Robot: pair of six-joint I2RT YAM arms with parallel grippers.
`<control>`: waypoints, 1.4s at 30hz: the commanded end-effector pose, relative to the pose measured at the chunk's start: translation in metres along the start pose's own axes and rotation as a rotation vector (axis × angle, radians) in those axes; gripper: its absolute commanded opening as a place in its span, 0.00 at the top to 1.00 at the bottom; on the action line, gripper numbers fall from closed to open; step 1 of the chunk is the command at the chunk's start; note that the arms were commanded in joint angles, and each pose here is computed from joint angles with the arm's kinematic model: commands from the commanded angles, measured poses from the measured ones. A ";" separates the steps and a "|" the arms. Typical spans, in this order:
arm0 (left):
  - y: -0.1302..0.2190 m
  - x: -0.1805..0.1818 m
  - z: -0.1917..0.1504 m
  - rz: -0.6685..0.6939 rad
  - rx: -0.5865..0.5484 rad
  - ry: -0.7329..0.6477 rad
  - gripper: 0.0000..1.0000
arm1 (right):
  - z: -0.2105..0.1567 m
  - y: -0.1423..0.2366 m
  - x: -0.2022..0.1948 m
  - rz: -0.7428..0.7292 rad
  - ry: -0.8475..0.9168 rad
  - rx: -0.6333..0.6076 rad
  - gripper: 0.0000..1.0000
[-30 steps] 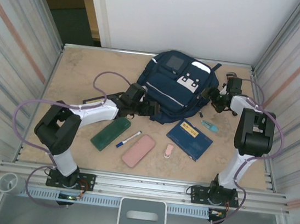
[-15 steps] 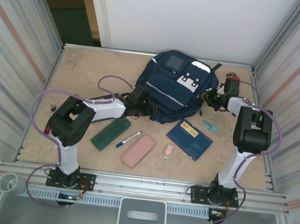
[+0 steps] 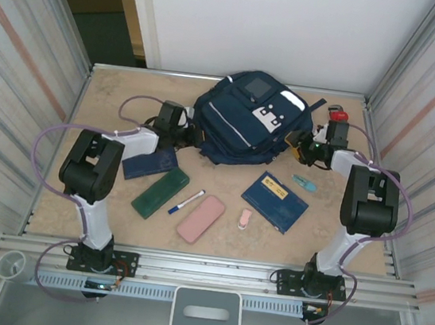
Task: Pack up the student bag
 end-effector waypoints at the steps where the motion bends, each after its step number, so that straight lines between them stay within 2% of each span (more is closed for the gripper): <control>1: 0.020 -0.026 0.012 -0.152 -0.010 -0.107 1.00 | 0.000 -0.002 -0.006 -0.007 0.002 0.024 0.39; 6: 0.027 -0.021 0.017 -0.154 -0.004 -0.126 1.00 | 0.012 -0.023 -0.011 -0.018 -0.012 0.034 0.31; 8: 0.028 -0.019 0.021 -0.152 -0.005 -0.126 1.00 | 0.017 -0.037 -0.009 -0.026 -0.009 0.044 0.30; 10: 0.029 -0.016 0.026 -0.151 -0.009 -0.123 1.00 | 0.019 -0.050 -0.004 -0.018 -0.014 0.062 0.35; 11: 0.029 -0.014 0.029 -0.149 -0.012 -0.120 1.00 | 0.019 -0.055 0.000 -0.006 -0.012 0.067 0.42; 14: 0.028 -0.009 0.042 -0.132 -0.018 -0.110 1.00 | 0.017 -0.054 0.019 0.033 -0.017 0.049 0.78; 16: 0.027 -0.004 0.053 -0.111 -0.031 -0.097 0.98 | 0.015 -0.045 0.038 0.096 -0.034 0.011 0.92; 19: 0.033 0.002 0.077 -0.079 -0.081 -0.083 0.77 | 0.009 -0.027 0.071 0.193 -0.088 -0.056 0.99; 20: 0.039 0.004 0.083 -0.071 -0.108 -0.084 0.67 | 0.007 -0.021 0.083 0.221 -0.109 -0.085 0.99; 23: 0.068 0.001 0.088 -0.050 -0.206 -0.121 0.47 | 0.003 -0.007 0.118 0.279 -0.165 -0.155 0.99; 27: 0.111 -0.002 0.065 0.031 -0.324 -0.220 0.32 | -0.005 0.001 0.151 0.322 -0.176 -0.210 0.99; 32: 0.138 -0.010 0.001 0.159 -0.404 -0.383 0.22 | -0.018 0.002 0.182 0.363 -0.170 -0.227 0.99; 38: 0.125 -0.046 -0.070 0.183 -0.403 -0.588 0.21 | -0.030 0.000 0.203 0.395 -0.151 -0.230 0.99; 42: 0.102 -0.069 -0.090 0.205 -0.420 -0.685 0.24 | -0.033 -0.002 0.215 0.415 -0.137 -0.219 0.99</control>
Point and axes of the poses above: each hand's point on the last joint's axis, 136 mm out from that joint toward the fingers, its own y axis back along the fingers, its own x axis along the line the jaws close on, z = x × y, the point moved 4 cm from there along y, back along the fingers, and after that the axes turned 6 degrees about y, right-handed, at the moved point
